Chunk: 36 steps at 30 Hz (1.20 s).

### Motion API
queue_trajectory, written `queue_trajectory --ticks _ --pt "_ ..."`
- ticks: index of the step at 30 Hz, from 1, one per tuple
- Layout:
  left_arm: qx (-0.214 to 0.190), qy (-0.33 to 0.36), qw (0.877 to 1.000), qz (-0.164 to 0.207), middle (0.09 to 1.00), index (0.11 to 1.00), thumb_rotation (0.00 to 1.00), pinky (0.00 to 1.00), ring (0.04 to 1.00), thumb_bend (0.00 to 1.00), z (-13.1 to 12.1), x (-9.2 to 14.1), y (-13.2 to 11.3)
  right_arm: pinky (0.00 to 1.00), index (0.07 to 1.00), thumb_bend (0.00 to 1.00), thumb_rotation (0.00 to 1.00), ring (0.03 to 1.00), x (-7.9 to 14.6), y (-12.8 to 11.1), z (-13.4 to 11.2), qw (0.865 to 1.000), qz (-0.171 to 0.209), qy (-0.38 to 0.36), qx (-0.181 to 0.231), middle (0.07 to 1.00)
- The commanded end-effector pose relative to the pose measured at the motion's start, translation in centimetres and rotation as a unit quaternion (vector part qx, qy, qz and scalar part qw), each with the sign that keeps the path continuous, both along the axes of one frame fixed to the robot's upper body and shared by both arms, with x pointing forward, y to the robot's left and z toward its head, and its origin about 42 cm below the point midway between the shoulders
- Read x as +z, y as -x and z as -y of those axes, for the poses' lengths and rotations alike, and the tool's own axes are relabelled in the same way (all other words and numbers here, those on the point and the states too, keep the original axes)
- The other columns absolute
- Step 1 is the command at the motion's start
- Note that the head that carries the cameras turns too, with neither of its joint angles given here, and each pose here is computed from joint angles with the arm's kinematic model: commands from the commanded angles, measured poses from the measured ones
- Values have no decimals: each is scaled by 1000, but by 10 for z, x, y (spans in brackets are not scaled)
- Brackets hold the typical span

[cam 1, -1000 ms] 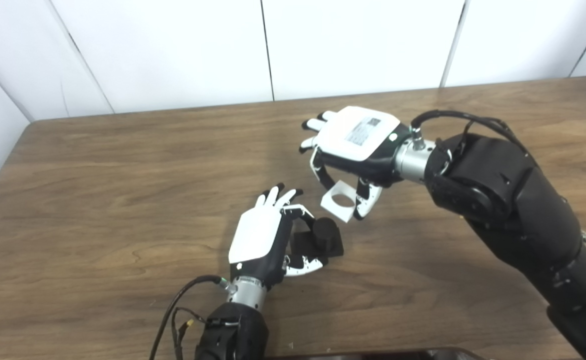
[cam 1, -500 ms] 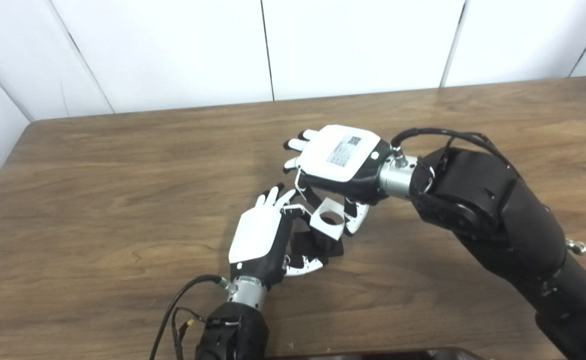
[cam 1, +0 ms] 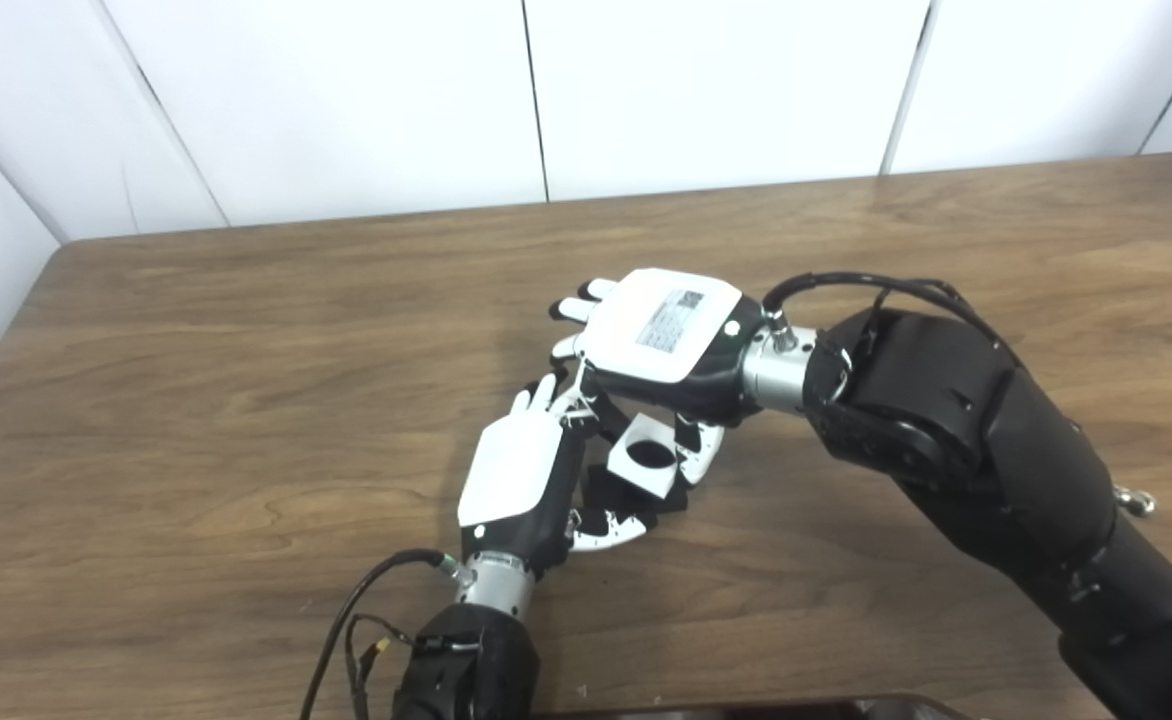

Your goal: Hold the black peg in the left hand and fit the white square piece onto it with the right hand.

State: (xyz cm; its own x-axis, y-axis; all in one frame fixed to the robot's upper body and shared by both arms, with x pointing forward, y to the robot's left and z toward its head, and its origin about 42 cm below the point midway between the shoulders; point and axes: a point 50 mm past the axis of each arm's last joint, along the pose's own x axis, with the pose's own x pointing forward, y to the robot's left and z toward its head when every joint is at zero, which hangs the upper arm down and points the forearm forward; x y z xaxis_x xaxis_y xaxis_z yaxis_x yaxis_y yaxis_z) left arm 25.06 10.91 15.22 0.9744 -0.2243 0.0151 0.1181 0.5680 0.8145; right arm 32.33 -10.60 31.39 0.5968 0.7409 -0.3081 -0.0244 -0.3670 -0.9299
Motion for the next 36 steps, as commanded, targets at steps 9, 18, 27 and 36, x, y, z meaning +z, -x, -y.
queue_trajectory --ticks 9,18,27,36 --pt "2 4 1000 31 914 491 61 1000 1000 523 5 12 -3 1000 482 525 136 998 7 -3 -2 1000 25 -10 10 893" --pt "4 6 1000 29 917 492 62 1000 1000 523 5 12 -2 1000 482 525 137 1000 6 -10 -2 999 31 -3 5 897" --pt "4 7 999 31 913 491 63 1000 1000 524 7 12 -3 1000 482 526 140 1000 3 -14 1 999 48 1 5 902" --pt "6 8 1000 29 918 492 64 1000 1000 524 8 13 -2 1000 482 525 138 1000 2 -17 4 999 40 1 -1 908"
